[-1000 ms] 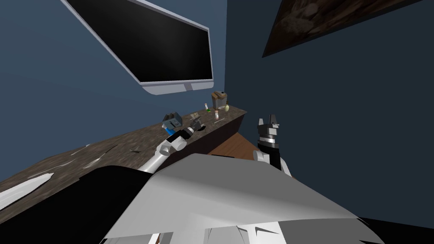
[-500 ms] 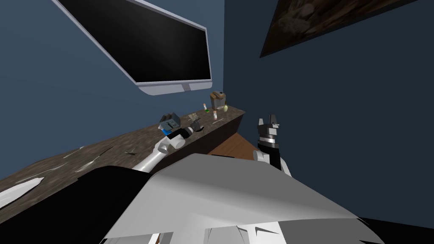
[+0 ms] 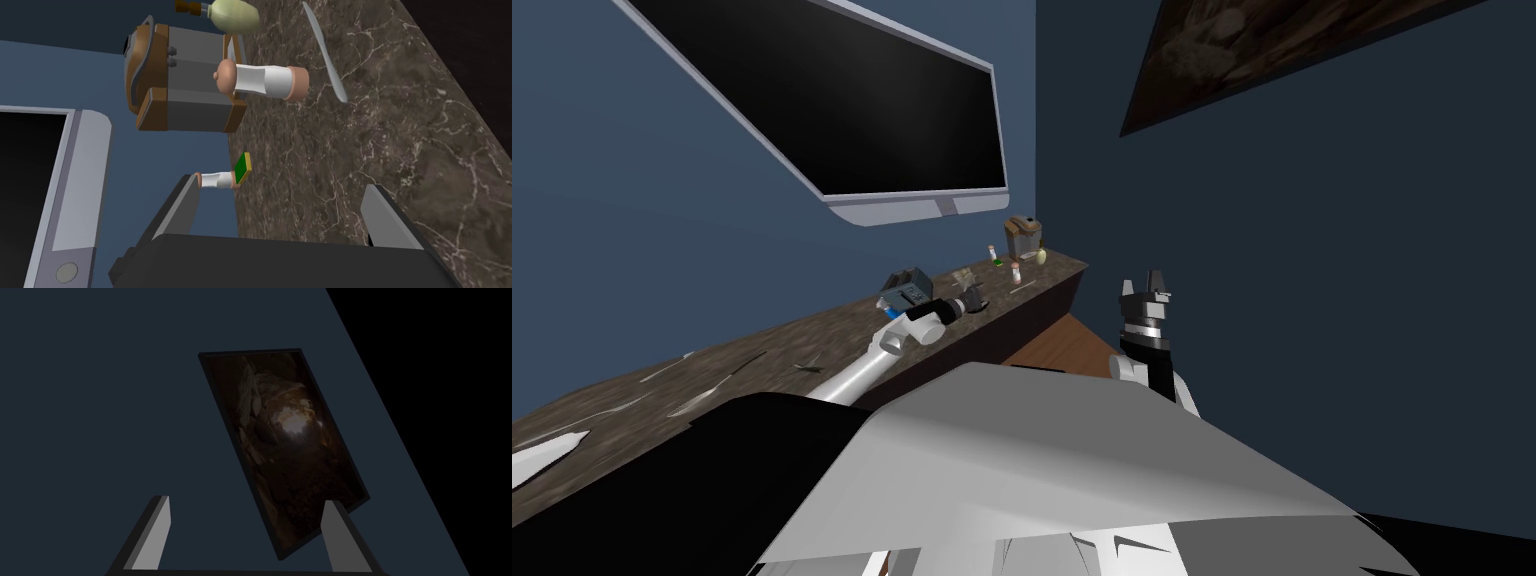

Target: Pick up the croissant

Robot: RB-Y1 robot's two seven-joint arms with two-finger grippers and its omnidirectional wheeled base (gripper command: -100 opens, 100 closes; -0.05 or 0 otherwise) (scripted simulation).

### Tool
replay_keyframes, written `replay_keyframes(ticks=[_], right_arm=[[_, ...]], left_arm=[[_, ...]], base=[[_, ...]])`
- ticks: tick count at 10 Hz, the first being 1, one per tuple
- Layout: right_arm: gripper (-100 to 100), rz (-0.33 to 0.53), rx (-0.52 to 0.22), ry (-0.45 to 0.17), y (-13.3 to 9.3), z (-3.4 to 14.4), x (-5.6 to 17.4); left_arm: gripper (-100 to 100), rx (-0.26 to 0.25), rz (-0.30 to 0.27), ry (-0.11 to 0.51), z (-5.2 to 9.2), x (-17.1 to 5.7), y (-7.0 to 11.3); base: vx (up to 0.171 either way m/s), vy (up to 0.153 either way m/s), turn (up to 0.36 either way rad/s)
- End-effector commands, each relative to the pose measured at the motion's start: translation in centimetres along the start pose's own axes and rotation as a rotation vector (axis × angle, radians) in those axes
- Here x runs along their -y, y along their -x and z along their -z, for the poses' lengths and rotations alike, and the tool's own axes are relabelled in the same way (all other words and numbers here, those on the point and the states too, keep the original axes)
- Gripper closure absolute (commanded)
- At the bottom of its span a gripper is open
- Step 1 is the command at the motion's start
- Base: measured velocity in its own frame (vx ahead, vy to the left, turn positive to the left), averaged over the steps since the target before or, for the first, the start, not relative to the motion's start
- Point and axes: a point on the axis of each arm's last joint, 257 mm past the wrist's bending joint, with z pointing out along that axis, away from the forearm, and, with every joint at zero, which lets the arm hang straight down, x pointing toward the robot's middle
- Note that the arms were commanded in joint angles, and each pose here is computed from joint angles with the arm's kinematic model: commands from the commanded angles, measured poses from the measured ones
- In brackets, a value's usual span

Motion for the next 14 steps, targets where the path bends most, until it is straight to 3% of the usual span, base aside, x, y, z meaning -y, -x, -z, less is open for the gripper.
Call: replay_keyframes(ticks=[1,2,3,5,6,8,11,13,14], right_arm=[[0,0.0,0.0,0.0,0.0,0.0,0.0],[0,0.0,0.0,0.0,0.0,0.0,0.0],[0,0.0,0.0,0.0,0.0,0.0,0.0],[0,0.0,0.0,0.0,0.0,0.0,0.0],[0,0.0,0.0,0.0,0.0,0.0,0.0],[0,0.0,0.0,0.0,0.0,0.0,0.0],[0,0.0,0.0,0.0,0.0,0.0,0.0],[0,0.0,0.0,0.0,0.0,0.0,0.0],[0,0.0,0.0,0.0,0.0,0.0,0.0]], left_arm=[[-100,0.022,0.019,0.05,0.0,-1.1,0.8],[-100,0.025,0.019,0.06,0.0,-1.3,0.9],[-100,0.052,0.055,0.099,0.1,-1.7,2.4],[-100,0.065,0.055,0.134,0.2,-2.6,2.7],[-100,0.094,0.093,0.168,0.3,-3.0,4.1],[-100,0.108,0.093,0.204,0.6,-3.9,4.4],[-100,0.184,0.176,0.29,1.4,-5.0,7.4],[-100,0.202,0.177,0.332,1.8,-6.1,7.7],[-100,0.235,0.22,0.355,2.2,-6.2,9.0]], base=[[0.024,-0.036,-0.019],[0.013,-0.017,0.005],[0.034,-0.032,-0.039],[0.025,-0.023,-0.008],[0.033,-0.034,-0.042],[0.028,-0.024,-0.008],[0.034,-0.027,-0.035],[0.028,-0.02,-0.006],[0.039,-0.022,-0.039]])
